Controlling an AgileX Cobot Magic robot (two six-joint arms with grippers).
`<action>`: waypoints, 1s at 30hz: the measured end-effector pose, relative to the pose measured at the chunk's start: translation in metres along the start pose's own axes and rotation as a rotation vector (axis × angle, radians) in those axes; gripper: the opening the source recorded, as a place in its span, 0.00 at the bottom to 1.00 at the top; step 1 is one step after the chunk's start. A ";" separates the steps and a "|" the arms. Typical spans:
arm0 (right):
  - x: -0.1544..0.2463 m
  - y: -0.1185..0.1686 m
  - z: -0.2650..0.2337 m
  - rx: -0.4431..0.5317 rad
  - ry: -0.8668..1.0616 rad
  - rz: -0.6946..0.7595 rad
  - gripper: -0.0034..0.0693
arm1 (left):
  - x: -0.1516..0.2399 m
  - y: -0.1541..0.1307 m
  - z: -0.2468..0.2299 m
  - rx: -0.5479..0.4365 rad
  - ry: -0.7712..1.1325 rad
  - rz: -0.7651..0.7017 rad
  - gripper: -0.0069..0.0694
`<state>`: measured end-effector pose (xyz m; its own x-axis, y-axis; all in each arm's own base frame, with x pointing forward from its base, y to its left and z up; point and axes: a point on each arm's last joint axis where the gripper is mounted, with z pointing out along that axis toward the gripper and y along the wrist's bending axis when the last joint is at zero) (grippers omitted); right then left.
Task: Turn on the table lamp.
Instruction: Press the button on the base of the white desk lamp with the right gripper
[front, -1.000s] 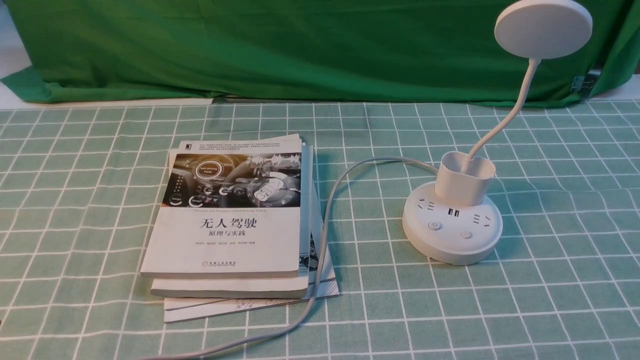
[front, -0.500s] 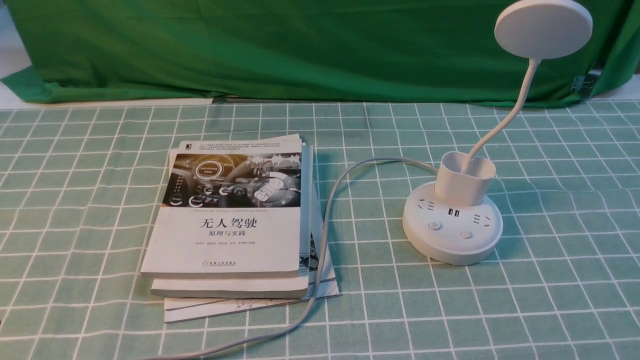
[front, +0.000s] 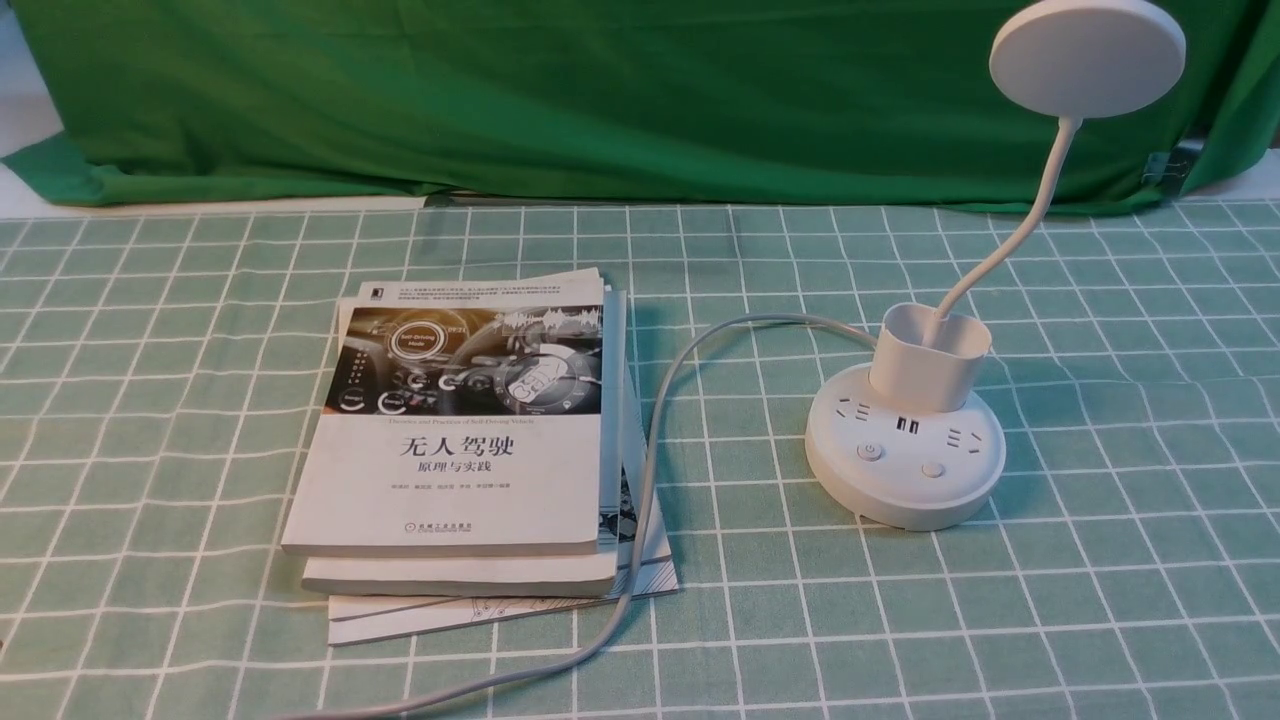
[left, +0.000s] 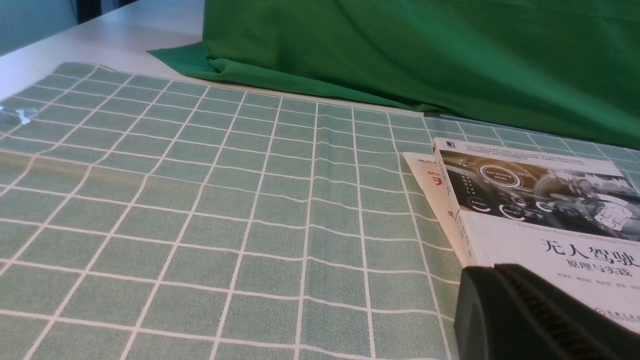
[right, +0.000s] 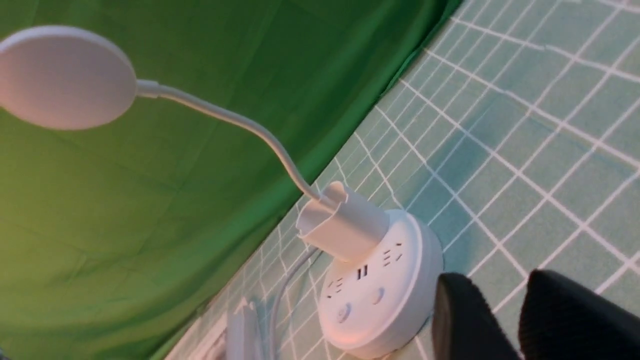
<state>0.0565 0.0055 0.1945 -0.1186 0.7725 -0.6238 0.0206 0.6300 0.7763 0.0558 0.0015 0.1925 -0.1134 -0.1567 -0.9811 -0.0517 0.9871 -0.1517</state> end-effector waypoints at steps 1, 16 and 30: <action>-0.001 0.001 0.000 -0.006 -0.008 -0.027 0.37 | 0.000 0.000 0.000 0.000 0.000 0.001 0.12; -0.086 0.117 0.012 0.034 0.251 -0.856 0.09 | 0.000 0.000 0.000 0.000 0.000 0.002 0.12; -0.019 0.126 0.137 0.020 1.084 -1.037 0.09 | 0.000 0.000 0.000 0.000 0.000 0.002 0.12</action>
<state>0.1979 0.0807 0.2916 -0.7464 -0.4316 -0.5066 -0.5188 0.8541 0.0368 0.0558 0.0015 0.1925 -0.1135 -0.1549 -0.9814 -0.0519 0.9873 -0.1499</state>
